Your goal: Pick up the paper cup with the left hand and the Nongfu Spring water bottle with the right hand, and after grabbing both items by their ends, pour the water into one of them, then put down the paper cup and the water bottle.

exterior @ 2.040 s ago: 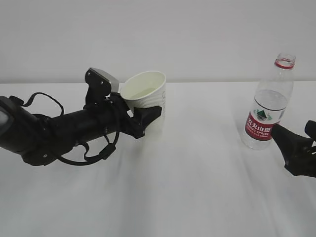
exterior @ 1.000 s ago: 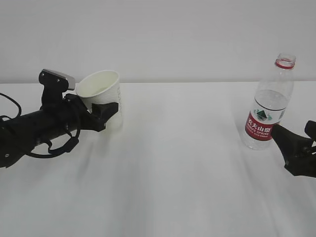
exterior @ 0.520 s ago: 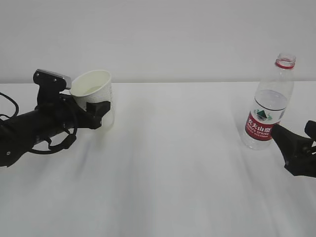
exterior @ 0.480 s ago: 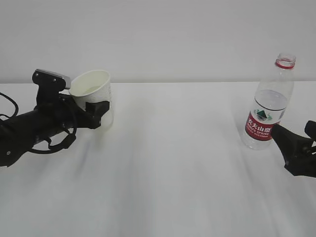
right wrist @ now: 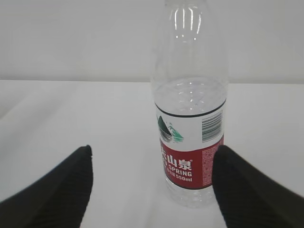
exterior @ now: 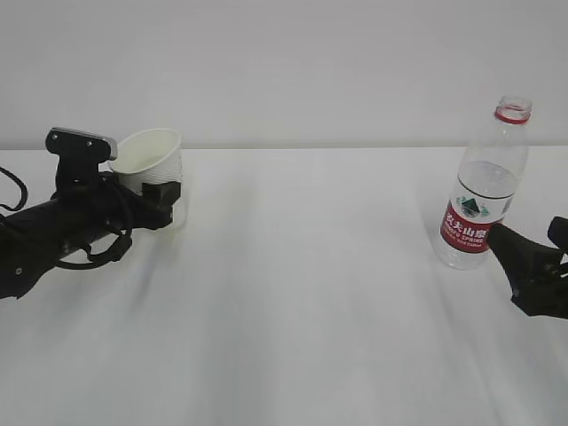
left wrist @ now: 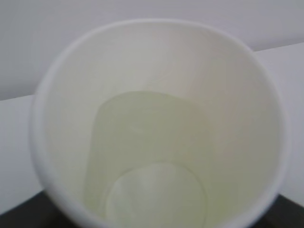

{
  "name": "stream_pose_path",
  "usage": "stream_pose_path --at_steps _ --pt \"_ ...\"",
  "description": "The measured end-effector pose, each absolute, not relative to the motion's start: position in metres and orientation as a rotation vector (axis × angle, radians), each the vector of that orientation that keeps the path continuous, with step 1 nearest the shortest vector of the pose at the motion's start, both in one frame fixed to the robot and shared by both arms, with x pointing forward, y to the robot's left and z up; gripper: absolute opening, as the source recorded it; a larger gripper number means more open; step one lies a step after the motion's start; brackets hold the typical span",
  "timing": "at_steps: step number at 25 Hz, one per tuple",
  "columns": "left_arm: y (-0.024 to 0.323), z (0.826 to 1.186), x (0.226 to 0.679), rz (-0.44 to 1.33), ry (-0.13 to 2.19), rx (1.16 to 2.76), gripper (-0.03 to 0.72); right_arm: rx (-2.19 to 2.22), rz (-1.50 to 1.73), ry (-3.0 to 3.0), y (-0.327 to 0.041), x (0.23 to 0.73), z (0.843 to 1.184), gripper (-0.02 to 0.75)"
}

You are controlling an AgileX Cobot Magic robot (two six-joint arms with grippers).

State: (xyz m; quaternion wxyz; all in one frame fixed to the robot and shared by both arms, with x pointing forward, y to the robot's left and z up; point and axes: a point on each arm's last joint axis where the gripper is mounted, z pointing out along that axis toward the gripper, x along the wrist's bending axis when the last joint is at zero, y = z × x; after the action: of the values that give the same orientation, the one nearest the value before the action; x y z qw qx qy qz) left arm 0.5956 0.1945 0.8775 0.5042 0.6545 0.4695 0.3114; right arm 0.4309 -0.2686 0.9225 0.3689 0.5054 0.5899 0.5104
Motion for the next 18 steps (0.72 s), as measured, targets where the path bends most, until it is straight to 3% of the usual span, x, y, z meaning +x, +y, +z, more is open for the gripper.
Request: stream_pose_path --at_steps 18 --pt "0.2017 0.8787 0.5997 0.829 1.173 1.456 0.492 1.297 1.31 1.514 -0.2686 0.4309 0.9225 0.589"
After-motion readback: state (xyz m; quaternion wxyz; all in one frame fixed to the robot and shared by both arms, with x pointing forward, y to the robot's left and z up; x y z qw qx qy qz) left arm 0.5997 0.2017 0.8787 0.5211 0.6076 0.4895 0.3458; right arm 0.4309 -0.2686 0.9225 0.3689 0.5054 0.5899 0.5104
